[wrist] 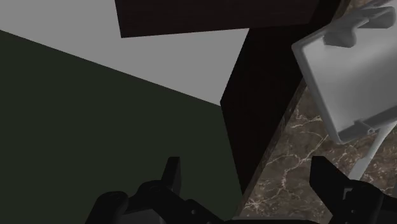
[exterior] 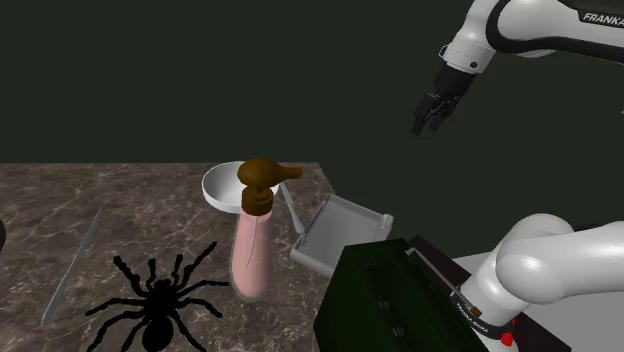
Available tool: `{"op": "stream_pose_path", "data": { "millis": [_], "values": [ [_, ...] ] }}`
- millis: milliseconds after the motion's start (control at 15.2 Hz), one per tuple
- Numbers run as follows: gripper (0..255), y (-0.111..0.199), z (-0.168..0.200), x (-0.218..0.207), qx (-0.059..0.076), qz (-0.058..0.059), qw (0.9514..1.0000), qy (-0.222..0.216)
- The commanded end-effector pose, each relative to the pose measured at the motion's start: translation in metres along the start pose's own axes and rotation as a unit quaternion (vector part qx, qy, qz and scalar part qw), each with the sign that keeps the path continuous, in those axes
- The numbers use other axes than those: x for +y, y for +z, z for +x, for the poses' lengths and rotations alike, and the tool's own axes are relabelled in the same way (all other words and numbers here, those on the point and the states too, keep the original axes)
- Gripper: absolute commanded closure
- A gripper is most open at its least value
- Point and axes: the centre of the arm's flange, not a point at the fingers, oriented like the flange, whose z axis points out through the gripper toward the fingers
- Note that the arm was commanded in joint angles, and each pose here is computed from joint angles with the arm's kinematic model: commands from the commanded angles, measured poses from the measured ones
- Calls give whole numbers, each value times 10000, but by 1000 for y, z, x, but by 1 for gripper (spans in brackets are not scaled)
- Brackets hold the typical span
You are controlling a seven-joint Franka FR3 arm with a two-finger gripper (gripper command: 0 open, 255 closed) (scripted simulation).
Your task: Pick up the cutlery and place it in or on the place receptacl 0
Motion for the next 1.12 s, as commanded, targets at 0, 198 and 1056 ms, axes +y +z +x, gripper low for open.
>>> {"op": "stream_pose_path", "data": {
  "millis": [0, 198, 1056],
  "values": [
    [0, 0, 0, 0, 0, 0, 10000, 0],
    [0, 23, 10, -32, -1, -43, 9999, 154],
    [0, 126, 65, -164, -6, -230, 9963, 823]
  ]
}}
